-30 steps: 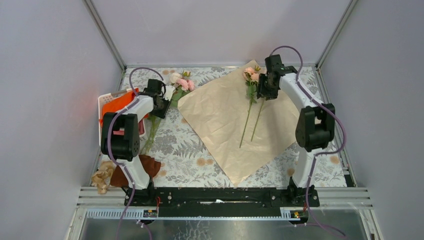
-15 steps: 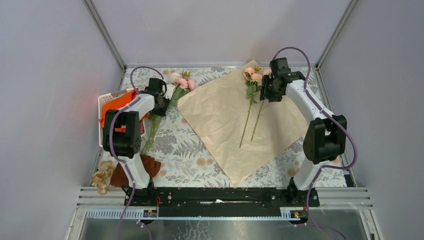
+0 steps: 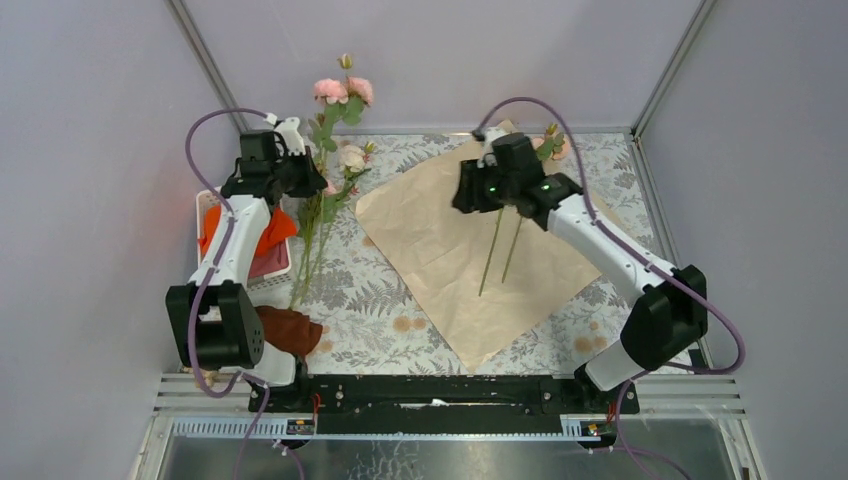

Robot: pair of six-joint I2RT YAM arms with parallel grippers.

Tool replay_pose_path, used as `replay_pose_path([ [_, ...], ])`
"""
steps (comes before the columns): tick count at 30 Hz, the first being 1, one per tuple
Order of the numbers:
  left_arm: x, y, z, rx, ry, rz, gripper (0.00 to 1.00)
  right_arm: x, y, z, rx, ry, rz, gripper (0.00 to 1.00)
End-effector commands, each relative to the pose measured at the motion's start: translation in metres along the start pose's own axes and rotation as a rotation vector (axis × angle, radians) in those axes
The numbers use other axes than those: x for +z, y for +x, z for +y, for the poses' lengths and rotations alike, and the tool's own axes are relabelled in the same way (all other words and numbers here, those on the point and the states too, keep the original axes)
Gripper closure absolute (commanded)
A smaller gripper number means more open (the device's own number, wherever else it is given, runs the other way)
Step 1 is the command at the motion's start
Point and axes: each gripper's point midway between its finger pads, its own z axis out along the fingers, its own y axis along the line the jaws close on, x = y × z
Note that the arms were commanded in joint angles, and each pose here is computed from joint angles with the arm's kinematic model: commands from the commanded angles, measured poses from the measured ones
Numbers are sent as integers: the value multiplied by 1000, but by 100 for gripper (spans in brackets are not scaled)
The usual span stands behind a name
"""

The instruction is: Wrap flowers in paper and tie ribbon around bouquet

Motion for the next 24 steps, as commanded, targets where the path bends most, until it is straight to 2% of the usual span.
replay_pose_path([
  [1,-32,-42,-56,-145,271,-158,100,-4,-24,119,-73,-408,-175,44],
  [7,-58,-48,-96,-278,471,-217,100,21,-28,229,-57,-671,-223,21],
  [11,-64,-44,-105,-301,496,-223,100,49,-29,260,5,-736,-191,19],
  [15,-65,-36,-110,-301,507,-222,100,82,-20,268,74,-754,-132,23],
  [17,-66,-35,-112,-291,511,-231,100,93,-15,269,98,-752,-104,35],
  [21,-63,-27,-111,-276,504,-218,100,113,-7,250,146,-627,-83,97],
  [24,-48,-11,-93,-210,401,-154,100,115,-7,213,181,-491,-100,100],
])
